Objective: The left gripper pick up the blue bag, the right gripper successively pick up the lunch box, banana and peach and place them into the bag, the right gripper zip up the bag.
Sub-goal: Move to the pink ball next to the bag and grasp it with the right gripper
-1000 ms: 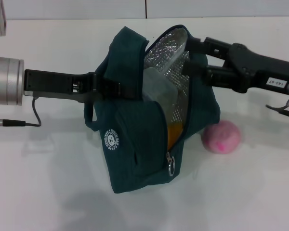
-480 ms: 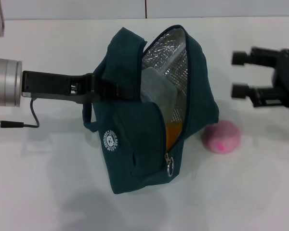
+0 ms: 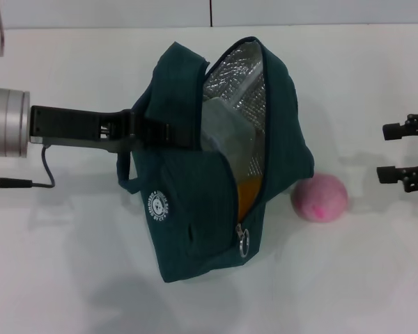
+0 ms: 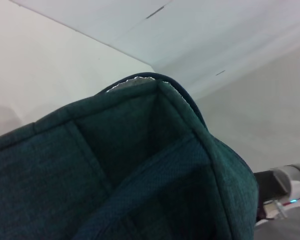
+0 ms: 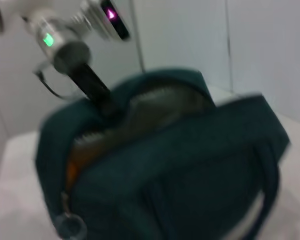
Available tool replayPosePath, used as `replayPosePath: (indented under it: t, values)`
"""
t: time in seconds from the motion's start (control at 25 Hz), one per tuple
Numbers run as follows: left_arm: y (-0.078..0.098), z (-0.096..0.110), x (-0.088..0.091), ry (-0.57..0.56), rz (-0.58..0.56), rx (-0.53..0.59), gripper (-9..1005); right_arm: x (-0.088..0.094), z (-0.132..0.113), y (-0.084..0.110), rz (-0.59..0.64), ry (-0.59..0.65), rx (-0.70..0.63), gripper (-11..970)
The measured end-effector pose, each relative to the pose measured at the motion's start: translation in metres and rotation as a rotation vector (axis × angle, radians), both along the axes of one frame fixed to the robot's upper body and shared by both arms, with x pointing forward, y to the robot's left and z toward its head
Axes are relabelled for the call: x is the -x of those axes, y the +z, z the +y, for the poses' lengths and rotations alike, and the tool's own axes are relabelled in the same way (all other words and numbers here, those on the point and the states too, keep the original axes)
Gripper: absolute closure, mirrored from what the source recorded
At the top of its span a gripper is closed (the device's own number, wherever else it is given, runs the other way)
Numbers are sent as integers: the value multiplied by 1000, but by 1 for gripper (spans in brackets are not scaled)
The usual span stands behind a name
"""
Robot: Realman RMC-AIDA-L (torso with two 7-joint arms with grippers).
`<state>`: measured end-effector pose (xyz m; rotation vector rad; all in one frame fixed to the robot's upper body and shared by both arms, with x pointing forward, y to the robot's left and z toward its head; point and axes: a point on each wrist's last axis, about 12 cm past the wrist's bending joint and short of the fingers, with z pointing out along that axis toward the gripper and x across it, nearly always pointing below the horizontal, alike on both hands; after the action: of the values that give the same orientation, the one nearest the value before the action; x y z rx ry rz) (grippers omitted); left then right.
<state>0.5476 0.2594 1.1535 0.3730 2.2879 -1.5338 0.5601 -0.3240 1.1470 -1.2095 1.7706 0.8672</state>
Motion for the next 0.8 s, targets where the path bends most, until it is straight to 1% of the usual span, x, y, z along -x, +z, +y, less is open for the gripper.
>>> replayPosePath:
  t: [0.2, 0.36, 0.6, 0.8]
  values:
    - [-2, 2, 2, 5, -2, 0, 964, -2, 10, -18, 16, -42, 43, 119]
    - [-3, 2, 2, 6, -8, 0, 964, -5, 28, -30, 30, -26, 95, 120]
    - [-7, 1, 4, 5, 6, 9, 964, -10, 49, -35, 37, 21, 131, 127]
    - [-6, 1, 3, 0, -3, 7, 964, -11, 56, -38, 40, 32, 148, 137]
